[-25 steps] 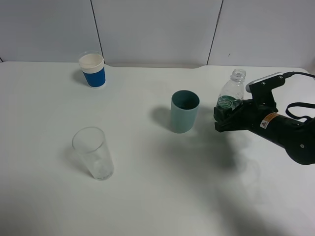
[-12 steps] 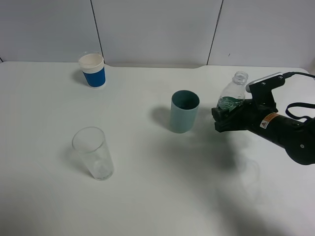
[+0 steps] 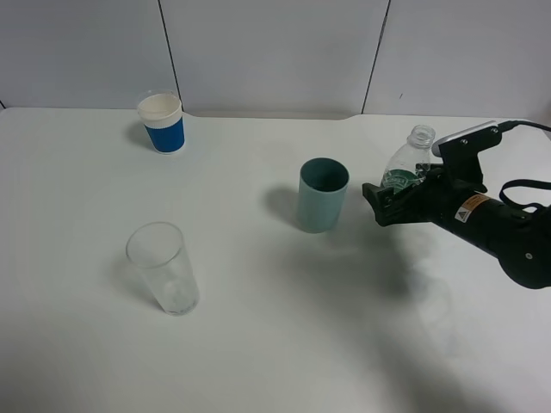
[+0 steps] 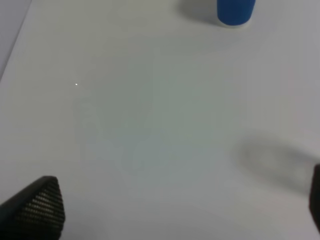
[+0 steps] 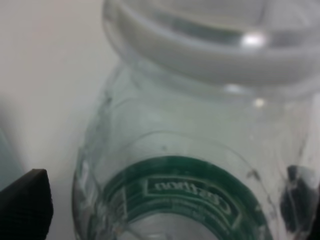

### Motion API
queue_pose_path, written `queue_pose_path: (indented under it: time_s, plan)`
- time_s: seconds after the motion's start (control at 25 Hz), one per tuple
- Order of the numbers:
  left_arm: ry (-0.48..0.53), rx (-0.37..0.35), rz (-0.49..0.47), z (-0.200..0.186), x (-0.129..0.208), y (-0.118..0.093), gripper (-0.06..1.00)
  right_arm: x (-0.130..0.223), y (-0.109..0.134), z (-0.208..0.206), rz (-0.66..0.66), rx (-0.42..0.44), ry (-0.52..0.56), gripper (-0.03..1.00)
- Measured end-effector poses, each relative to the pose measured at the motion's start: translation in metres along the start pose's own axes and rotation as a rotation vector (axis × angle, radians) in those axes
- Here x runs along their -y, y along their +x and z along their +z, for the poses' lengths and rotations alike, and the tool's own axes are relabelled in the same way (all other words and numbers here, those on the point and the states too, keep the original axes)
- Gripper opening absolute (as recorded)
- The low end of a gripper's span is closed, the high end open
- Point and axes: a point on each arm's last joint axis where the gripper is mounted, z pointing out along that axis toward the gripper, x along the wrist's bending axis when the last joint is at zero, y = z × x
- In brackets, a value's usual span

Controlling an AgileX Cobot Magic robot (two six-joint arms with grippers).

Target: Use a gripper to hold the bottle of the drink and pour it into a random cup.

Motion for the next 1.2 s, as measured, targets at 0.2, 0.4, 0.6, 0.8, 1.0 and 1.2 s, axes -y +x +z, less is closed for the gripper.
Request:
queue_pose_path:
  time_s: [0.2, 0.4, 0.6, 0.8, 1.0, 1.2]
  plan:
    - [0.0, 0.0, 0.0, 0.0, 0.0, 0.0, 0.99, -0.011, -0.001, -0.003, -0.01, 0.002, -0.043, 0.91]
    - [0.0, 0.0, 0.0, 0.0, 0.0, 0.0, 0.99, -0.032, -0.004, -0.013, -0.026, 0.016, -0.086, 0.91]
    - [0.0, 0.0, 0.0, 0.0, 0.0, 0.0, 0.99, -0.058, -0.007, -0.03, -0.046, 0.038, -0.129, 0.91]
    - [0.0, 0.0, 0.0, 0.0, 0.0, 0.0, 0.99, -0.093, -0.012, -0.053, -0.065, 0.075, -0.184, 0.91]
    - [0.0, 0.0, 0.0, 0.0, 0.0, 0.0, 0.99, -0.125, -0.017, -0.082, -0.088, 0.116, -0.22, 0.91]
    - [0.0, 0.0, 0.0, 0.0, 0.0, 0.0, 0.99, -0.157, -0.025, -0.117, -0.156, 0.188, -0.239, 0.91]
